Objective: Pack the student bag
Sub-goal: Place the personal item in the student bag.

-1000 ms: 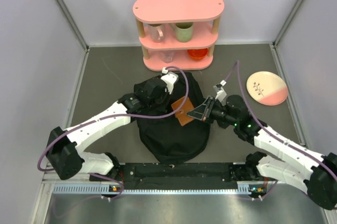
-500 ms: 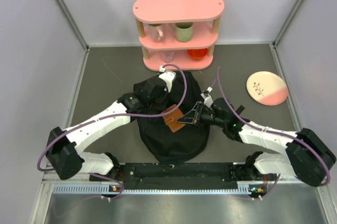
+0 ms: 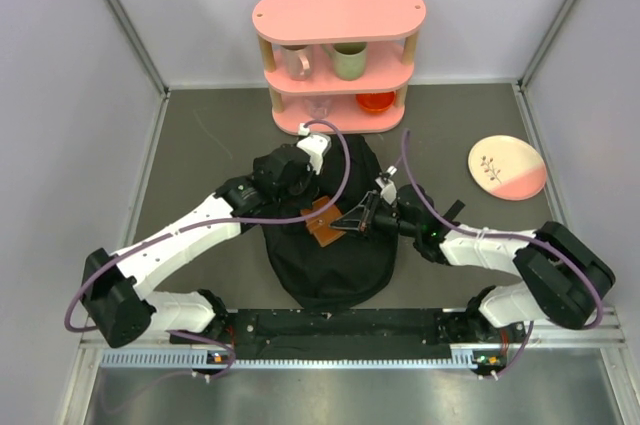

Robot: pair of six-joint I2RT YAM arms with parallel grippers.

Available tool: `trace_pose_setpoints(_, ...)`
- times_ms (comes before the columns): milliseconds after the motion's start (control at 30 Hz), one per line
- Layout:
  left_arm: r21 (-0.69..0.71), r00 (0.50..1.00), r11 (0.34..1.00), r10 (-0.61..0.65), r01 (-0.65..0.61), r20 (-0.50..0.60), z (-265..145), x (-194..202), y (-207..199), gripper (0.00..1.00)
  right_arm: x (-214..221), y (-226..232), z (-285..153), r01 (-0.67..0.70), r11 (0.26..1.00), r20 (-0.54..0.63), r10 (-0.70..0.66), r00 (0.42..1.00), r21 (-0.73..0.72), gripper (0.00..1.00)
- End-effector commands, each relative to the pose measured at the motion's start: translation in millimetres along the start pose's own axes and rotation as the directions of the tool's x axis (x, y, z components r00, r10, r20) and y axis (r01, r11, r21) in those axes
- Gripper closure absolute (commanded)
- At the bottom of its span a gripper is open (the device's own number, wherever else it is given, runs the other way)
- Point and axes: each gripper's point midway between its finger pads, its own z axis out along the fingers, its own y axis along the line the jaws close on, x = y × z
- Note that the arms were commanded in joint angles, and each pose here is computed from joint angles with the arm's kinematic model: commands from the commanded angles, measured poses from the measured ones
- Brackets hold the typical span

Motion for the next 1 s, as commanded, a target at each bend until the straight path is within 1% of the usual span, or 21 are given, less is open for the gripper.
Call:
trace_pose_setpoints(0,0.136,0.976,0.99,-0.061,0.033,0.207,-33.5,-55.4,-25.0,1.0,-42.2,5.1,-5.2,-0.007,1.0,0.197,0.007,0.98,0.001,1.0)
trace_pose_setpoints(100,0.139,0.98,0.99,-0.063,0.037,0.189,-31.0,-47.6,-25.0,1.0,-66.7,7.4,-11.3,0.013,1.0,0.301,-0.01,0.954,-0.007,1.0)
trace_pose_setpoints(167,0.157,0.982,0.987,-0.071,0.043,0.176,-30.1,-43.7,-28.0,1.0,-76.0,5.1,-8.5,0.009,1.0,0.332,-0.007,0.943,-0.003,1.0)
trace_pose_setpoints(200,0.165,0.983,0.985,-0.072,0.044,0.167,-29.1,-41.0,-29.6,1.0,-81.5,15.0,-8.6,0.029,0.998,0.358,-0.011,0.934,-0.046,1.0)
trace_pose_setpoints(333,0.185,0.987,0.981,-0.09,0.064,0.135,-25.6,-31.3,-33.1,0.97,-92.3,30.6,-1.0,0.072,0.99,0.391,-0.019,0.92,-0.122,1.0)
trace_pose_setpoints(400,0.191,0.987,0.979,-0.102,0.077,0.125,-23.6,-26.9,-34.8,0.93,-93.9,33.2,3.4,0.077,0.986,0.395,-0.012,0.919,-0.15,1.0)
trace_pose_setpoints(433,0.191,0.987,0.978,-0.106,0.082,0.121,-22.7,-25.7,-34.9,0.86,-94.7,41.8,3.1,0.097,0.979,0.4,-0.016,0.916,-0.182,1.0)
trace_pose_setpoints(500,0.182,0.99,0.979,-0.105,0.087,0.092,-18.9,-17.3,-33.8,0.77,-95.4,41.3,4.7,0.1,0.979,0.402,-0.02,0.915,-0.179,1.0)
trace_pose_setpoints(533,0.18,0.991,0.98,-0.106,0.089,0.085,-18.7,-15.1,-33.4,0.64,-95.4,36.3,5.9,0.097,0.983,0.405,-0.026,0.914,-0.155,1.0)
trace_pose_setpoints(567,0.176,0.992,0.98,-0.103,0.089,0.072,-17.6,-10.9,-32.6,0.6,-94.4,32.4,6.4,0.096,0.986,0.404,-0.033,0.914,-0.136,1.0)
trace_pose_setpoints(667,0.167,0.993,0.981,-0.111,0.101,0.051,-16.9,-2.1,-30.6,0.52,-92.7,26.6,3.8,0.112,0.988,0.415,-0.059,0.908,-0.104,1.0)
trace_pose_setpoints(800,0.146,0.994,0.984,-0.105,0.1,0.026,-11.9,10.5,-26.3,0.49,-93.0,21.6,-0.1,0.129,0.99,0.427,-0.089,0.9,-0.065,1.0)
trace_pose_setpoints(967,0.087,0.996,0.993,-0.081,0.084,-0.031,-4.4,32.9,-14.9,0.47,-89.0,37.9,1.9,0.184,0.979,0.404,-0.132,0.905,-0.091,1.0)
